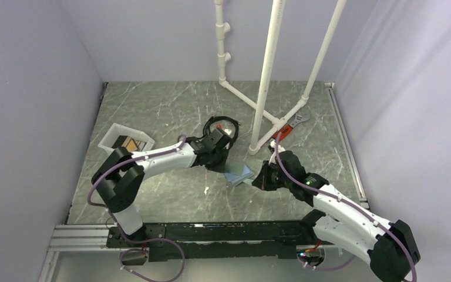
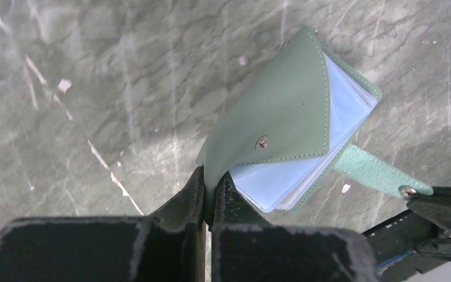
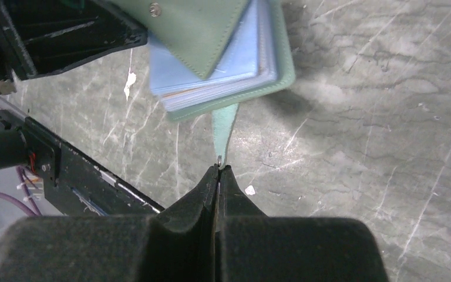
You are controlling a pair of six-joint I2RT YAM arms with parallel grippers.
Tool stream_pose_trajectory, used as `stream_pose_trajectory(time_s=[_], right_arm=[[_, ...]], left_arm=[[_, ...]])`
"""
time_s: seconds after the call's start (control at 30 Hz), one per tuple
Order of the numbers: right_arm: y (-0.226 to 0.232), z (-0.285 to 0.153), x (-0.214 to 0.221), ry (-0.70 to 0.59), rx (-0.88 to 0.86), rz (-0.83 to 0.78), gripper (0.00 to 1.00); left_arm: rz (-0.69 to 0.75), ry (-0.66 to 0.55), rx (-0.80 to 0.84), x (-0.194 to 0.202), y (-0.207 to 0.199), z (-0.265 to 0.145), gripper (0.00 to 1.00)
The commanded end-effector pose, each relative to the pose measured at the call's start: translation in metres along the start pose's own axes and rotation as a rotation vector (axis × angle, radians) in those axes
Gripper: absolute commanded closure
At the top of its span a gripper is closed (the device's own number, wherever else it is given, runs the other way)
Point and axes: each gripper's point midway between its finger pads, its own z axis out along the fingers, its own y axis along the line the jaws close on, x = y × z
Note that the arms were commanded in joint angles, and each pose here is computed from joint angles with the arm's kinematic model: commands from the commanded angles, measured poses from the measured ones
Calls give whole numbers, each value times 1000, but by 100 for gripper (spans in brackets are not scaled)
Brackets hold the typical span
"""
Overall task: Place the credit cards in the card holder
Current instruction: Open the card holder at the center of the board.
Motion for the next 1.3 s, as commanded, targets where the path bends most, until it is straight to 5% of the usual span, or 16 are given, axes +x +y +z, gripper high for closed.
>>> stream_pose_trajectory(time_s=[0.0, 0.17, 0.37, 0.6, 0.7, 0.9, 1.03, 1.27], right_arm=[[-8, -5, -18, -21, 97, 0, 100], [-36, 2, -17, 13, 243, 42, 100], [-43, 6, -26, 30, 303, 4, 98], [2, -4, -43, -9, 113, -65, 42], [16, 4, -37, 22, 18, -66, 33], [62, 17, -35, 40, -247, 42, 36], [43, 36, -33, 46, -164, 126, 57], [34, 59, -28, 79, -179, 175, 76]], left_arm=[[-141, -48, -16, -4, 22, -11, 100], [-265, -25, 54, 16, 24, -11, 100], [-456, -64, 328, 26, -6, -23, 100], [-640, -115, 486, 37, -11, -24, 100], [-688, -127, 523, 40, -11, -20, 100], [-776, -117, 571, 45, -12, -16, 100], [-842, -132, 563, 51, -4, -13, 100], [-783, -83, 478, 55, -1, -12, 77]])
